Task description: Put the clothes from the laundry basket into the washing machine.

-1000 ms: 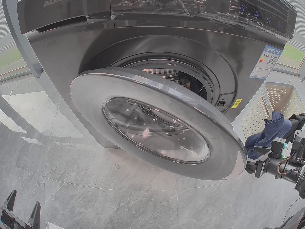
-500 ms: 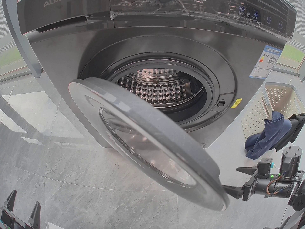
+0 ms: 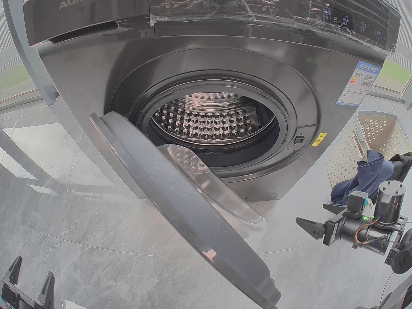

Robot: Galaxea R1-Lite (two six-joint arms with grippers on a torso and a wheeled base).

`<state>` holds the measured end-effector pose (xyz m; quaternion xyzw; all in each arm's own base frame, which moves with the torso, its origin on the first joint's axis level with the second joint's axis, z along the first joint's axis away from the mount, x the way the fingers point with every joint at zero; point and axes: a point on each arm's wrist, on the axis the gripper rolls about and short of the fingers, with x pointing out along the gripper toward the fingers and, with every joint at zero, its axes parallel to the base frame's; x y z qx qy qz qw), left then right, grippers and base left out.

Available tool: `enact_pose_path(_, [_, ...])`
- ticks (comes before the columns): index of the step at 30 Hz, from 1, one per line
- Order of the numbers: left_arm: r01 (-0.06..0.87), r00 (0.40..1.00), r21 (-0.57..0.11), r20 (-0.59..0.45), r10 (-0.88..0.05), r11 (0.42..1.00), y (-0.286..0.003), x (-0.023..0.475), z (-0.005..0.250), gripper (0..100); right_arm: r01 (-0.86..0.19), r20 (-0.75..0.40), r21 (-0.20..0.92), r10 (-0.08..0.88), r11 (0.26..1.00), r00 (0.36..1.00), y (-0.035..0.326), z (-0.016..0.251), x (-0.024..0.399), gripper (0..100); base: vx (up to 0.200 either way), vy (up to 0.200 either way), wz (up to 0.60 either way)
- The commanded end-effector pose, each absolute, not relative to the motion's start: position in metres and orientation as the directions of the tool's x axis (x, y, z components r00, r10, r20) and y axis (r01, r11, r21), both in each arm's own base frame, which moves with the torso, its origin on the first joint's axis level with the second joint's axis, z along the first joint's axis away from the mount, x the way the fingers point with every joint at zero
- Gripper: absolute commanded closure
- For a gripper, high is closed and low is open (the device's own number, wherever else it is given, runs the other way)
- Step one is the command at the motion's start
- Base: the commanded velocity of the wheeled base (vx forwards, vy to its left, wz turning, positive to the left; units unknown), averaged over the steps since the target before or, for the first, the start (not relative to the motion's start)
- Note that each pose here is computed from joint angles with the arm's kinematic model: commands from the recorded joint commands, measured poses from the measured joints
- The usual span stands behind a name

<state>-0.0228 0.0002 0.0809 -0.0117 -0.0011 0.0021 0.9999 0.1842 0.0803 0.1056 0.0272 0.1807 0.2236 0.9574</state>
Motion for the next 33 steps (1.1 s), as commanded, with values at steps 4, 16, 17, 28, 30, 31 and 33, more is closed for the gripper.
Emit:
enact_pose_path(4, [-0.005, 1.000, -0.023, 0.000, 0.005, 1.000, 0.000, -0.023, 0.076, 0, -0.394, -0.268, 0.165, 0.425, 0.904, 0.865, 0.100, 0.118, 0.224, 0, -0.200, 0.000, 0.00])
enact_pose_path(16, [-0.005, 1.000, -0.025, 0.000, 0.005, 1.000, 0.000, -0.023, 0.076, 0, -0.493, -0.292, 0.163, 0.519, 0.854, 0.803, 0.142, 0.108, 0.239, 0, 0.000, 0.000, 0.00])
enact_pose_path(17, [-0.005, 1.000, -0.025, 0.000, 0.005, 1.000, 0.000, -0.023, 0.076, 0, -0.507, -0.297, 0.163, 0.532, 0.847, 0.793, 0.146, 0.107, 0.236, 0, 0.000, 0.000, 0.00])
enact_pose_path(28, [-0.005, 1.000, -0.025, 0.000, 0.005, 1.000, 0.000, -0.023, 0.076, 0, -0.566, -0.311, 0.153, 0.583, 0.810, 0.750, 0.167, 0.103, 0.212, 0, 0.000, 0.000, 0.00])
enact_pose_path(30, [-0.005, 1.000, -0.025, 0.000, 0.005, 1.000, 0.000, -0.023, 0.076, 0, -0.560, -0.303, 0.151, 0.578, 0.814, 0.758, 0.168, 0.105, 0.214, 0, 0.000, 0.000, 0.00])
enact_pose_path(31, [-0.005, 1.000, -0.025, 0.000, 0.005, 1.000, 0.000, -0.023, 0.076, 0, -0.561, -0.299, 0.151, 0.578, 0.814, 0.759, 0.169, 0.106, 0.216, 0, 0.000, 0.000, 0.00])
enact_pose_path(33, [-0.005, 1.000, -0.025, 0.000, 0.005, 1.000, 0.000, -0.023, 0.076, 0, -0.563, -0.292, 0.152, 0.581, 0.812, 0.760, 0.172, 0.107, 0.218, 0, -0.200, 0.000, 0.00])
